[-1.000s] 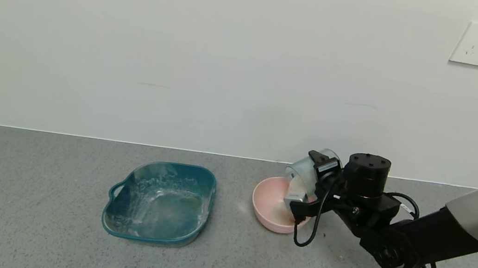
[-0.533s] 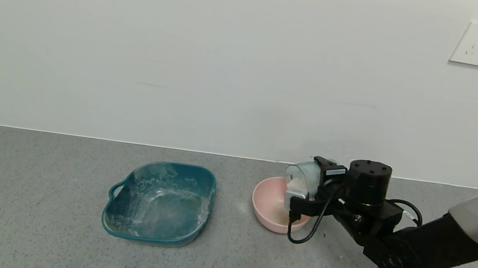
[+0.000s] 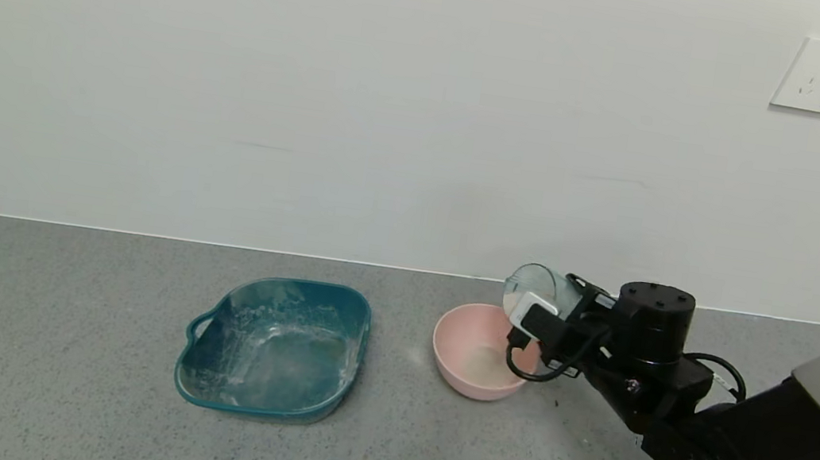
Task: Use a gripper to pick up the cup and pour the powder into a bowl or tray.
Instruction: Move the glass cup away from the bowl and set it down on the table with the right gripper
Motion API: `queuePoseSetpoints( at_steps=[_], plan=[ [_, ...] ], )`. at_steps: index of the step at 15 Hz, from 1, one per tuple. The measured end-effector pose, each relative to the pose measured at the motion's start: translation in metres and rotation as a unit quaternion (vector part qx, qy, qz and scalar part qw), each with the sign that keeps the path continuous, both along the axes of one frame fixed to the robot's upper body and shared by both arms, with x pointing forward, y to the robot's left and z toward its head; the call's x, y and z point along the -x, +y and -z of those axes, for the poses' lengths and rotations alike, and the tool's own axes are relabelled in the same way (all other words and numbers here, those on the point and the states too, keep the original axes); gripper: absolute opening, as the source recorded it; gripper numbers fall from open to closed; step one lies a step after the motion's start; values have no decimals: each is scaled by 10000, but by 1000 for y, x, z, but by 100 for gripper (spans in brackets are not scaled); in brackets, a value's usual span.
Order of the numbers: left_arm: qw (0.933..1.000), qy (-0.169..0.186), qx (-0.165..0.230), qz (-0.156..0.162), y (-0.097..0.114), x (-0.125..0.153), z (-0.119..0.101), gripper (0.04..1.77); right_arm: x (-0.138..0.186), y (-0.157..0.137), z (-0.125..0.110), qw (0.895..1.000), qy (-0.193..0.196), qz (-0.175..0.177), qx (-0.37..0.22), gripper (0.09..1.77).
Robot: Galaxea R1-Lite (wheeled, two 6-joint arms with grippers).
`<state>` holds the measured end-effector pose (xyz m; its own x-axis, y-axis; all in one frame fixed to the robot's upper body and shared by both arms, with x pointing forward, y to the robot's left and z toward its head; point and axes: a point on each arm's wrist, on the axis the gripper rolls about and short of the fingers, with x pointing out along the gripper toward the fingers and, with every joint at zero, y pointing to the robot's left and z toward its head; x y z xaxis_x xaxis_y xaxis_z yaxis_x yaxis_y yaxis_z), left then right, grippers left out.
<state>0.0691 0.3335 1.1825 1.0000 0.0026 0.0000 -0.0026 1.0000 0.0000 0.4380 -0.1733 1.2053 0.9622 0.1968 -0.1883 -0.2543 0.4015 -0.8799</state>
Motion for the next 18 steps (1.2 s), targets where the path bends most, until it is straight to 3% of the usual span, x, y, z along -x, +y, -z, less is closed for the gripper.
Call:
queuePoseSetpoints(
  at_steps=[3,6,8,12,15,18],
  plan=[
    [10000,2,0,0,0,0,0,176,8,-11,3,9934,304,306,-1067,134],
    [10000,2,0,0,0,0,0,176,13,-23,2,9746,523,653,-2078,134],
    [10000,0,0,2,0,0,0,176,15,-31,1,9524,634,932,-2834,134],
    [10000,0,0,0,0,0,0,176,17,-40,-4,8960,503,1269,-4226,134],
    [10000,0,0,0,0,0,0,176,16,-47,-4,8699,455,1382,-4713,134],
    [10000,0,0,0,0,0,0,176,14,-46,-6,8600,272,1262,-4937,134]
  ],
)
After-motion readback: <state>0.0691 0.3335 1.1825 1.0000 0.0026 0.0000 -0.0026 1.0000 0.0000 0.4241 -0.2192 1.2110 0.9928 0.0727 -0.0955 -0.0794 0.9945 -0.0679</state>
